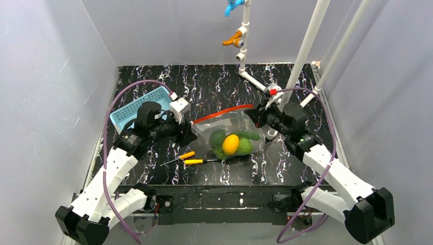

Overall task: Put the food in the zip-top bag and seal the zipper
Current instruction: Zip the zipper food storage bag at the center of the board, then place the zipper food storage bag at the center of the board.

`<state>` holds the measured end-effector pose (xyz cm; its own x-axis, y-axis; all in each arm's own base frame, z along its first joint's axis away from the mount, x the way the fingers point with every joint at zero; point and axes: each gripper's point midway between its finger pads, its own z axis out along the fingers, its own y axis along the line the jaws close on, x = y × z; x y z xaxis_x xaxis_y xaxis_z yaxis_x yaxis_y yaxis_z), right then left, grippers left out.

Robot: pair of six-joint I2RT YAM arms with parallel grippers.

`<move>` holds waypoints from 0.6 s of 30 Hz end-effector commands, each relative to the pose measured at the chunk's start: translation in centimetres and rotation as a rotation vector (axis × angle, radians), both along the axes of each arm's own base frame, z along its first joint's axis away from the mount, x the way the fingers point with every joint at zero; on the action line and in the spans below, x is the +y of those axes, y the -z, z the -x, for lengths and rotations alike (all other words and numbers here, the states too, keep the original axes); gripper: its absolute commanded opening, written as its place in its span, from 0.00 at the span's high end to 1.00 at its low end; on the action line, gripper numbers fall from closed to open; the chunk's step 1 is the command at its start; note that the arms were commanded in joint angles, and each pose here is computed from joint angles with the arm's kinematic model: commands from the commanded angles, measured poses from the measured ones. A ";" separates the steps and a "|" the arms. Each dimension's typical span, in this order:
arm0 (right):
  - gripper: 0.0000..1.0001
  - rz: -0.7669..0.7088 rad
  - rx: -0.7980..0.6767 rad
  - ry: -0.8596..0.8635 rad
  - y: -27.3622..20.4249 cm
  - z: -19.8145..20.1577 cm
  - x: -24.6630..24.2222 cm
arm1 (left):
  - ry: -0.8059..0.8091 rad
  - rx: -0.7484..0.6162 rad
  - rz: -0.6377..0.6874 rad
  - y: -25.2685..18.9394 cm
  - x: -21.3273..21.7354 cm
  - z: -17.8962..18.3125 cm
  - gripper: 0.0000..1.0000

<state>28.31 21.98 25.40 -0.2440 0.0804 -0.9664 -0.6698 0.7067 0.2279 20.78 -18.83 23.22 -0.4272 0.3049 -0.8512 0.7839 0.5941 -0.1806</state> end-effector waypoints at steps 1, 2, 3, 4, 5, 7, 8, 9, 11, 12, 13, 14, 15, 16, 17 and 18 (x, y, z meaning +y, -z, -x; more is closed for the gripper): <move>0.99 0.030 -0.061 0.069 -2.3 -1.6 -0.2 | -0.124 0.017 0.046 -0.3 0.4 -1.2 0.34; 0.99 0.041 -0.051 0.082 -2.2 -2.0 -0.2 | -0.146 0.006 0.051 -0.6 0.6 -1.4 0.31; 0.99 0.056 -0.040 0.096 -2.1 -2.4 -0.3 | -0.159 -0.015 0.056 -1.2 0.8 -1.4 0.26; 0.99 0.070 -0.024 0.108 -1.9 -2.8 -0.3 | -0.175 -0.037 0.064 -1.9 1.1 -1.5 0.16; 0.99 0.081 -0.012 0.116 -1.8 -3.2 -0.3 | -0.200 -0.067 0.074 -2.9 1.4 -1.6 0.12; 0.99 0.101 0.007 0.134 -1.2 -4.1 -0.1 | -0.252 -0.105 0.090 -4.4 2.3 -1.6 0.05; 0.99 0.111 0.016 0.149 -0.9 -4.7 -0.1 | -0.283 -0.119 0.098 -5.1 2.8 -1.5 0.05; 0.99 0.116 0.026 0.164 -0.8 -5.1 -0.1 | -0.319 -0.127 0.101 -5.7 3.4 -1.5 0.04; 0.99 0.137 0.044 0.206 -0.4 -6.2 -0.2 | -0.394 -0.121 0.101 -6.5 4.5 -1.4 0.03; 0.99 0.153 0.054 0.221 -0.1 -6.8 -0.1 | -0.436 -0.112 0.100 -6.7 5.1 -1.3 0.03; 0.99 0.167 0.062 0.239 0.0 -7.3 0.0 | -0.475 -0.099 0.102 -6.9 5.7 -1.1 0.02; 0.99 0.183 0.071 0.261 0.2 -7.8 0.1 | -0.504 -0.089 0.109 -7.1 6.1 -0.9 0.02; 0.99 0.200 0.071 0.273 0.4 -8.2 0.4 | -0.519 -0.085 0.116 -7.4 6.4 -0.6 0.02; 0.99 0.220 0.069 0.297 0.4 -8.9 0.6 | -0.526 -0.081 0.124 -7.7 6.6 -0.2 0.02; 0.99 0.247 0.071 0.320 0.5 -9.6 0.8 | -0.531 -0.082 0.138 -8.1 6.7 0.1 0.02; 0.99 0.291 0.084 0.336 1.0 -10.1 0.8 | -0.538 -0.082 0.153 -8.5 6.8 0.5 0.02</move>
